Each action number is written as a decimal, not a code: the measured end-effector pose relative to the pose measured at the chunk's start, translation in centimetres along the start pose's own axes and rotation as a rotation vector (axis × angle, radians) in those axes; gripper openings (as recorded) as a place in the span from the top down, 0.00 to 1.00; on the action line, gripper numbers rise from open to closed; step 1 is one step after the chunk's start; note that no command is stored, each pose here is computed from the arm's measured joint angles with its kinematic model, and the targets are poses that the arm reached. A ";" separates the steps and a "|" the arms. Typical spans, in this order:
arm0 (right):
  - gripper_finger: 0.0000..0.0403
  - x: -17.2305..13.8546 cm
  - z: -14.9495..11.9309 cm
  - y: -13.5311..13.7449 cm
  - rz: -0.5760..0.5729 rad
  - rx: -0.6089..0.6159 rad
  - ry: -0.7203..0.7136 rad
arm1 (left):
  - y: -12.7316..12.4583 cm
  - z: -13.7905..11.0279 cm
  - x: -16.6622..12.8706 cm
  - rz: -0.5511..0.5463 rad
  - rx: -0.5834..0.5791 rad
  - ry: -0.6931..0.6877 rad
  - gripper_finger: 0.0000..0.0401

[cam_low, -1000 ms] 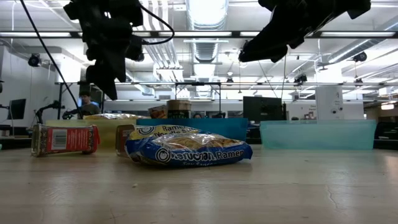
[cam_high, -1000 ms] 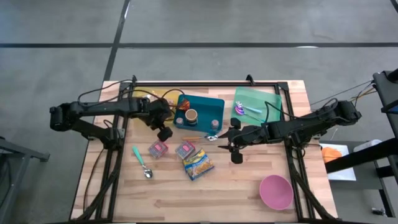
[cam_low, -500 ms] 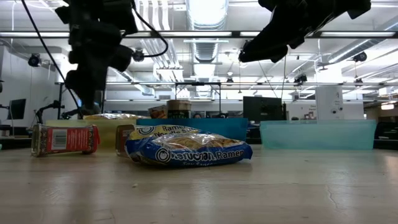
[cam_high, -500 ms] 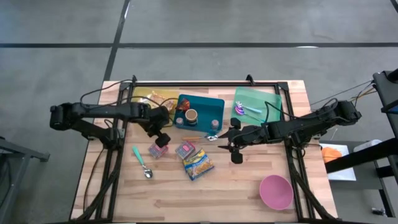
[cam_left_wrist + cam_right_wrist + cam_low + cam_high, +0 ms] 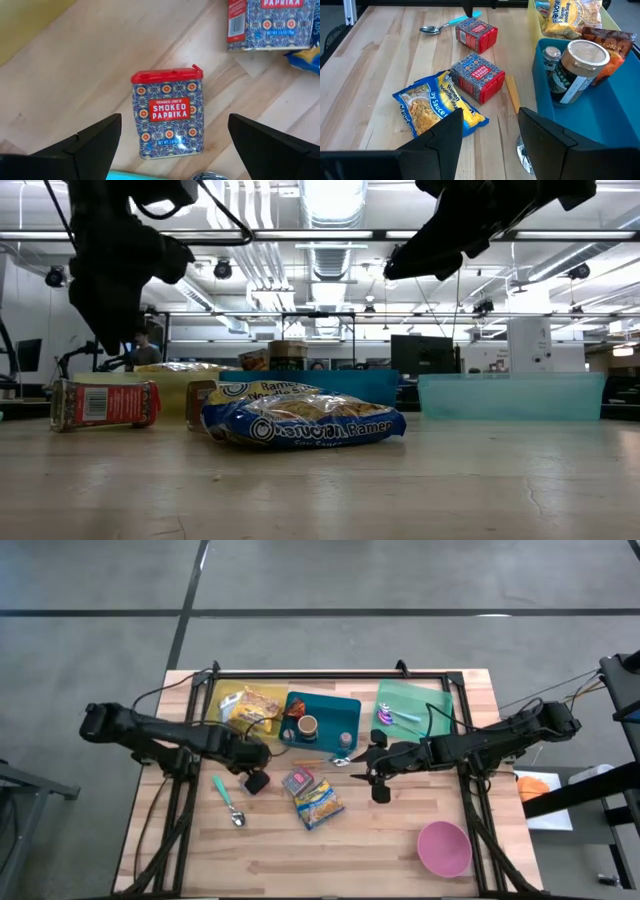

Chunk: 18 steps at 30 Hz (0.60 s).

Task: Pick & Place Food Item
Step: Put the left red seasoning into the blue bin

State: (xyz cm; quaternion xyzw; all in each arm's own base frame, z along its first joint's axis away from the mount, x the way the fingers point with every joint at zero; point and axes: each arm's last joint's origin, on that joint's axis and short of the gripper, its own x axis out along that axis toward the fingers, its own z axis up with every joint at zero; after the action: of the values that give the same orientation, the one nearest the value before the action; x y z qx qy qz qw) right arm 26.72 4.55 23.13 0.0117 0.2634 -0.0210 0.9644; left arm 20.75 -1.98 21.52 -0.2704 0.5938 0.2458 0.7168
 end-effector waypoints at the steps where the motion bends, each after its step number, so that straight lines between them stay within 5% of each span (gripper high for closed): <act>1: 0.53 0.0 0.0 0.0 0.000 0.000 0.000 | -0.2 -0.2 0.0 0.009 0.009 -0.009 0.07; 18: 0.53 0.0 0.0 0.1 0.025 0.045 0.001 | -1.9 -0.6 3.1 0.099 0.077 0.048 0.07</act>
State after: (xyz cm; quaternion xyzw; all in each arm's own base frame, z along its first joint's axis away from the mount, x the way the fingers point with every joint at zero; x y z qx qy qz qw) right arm 26.72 4.67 23.15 0.0365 0.2632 -0.0148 0.9639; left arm 22.14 -3.62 18.52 -0.2186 0.6324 0.2512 0.6994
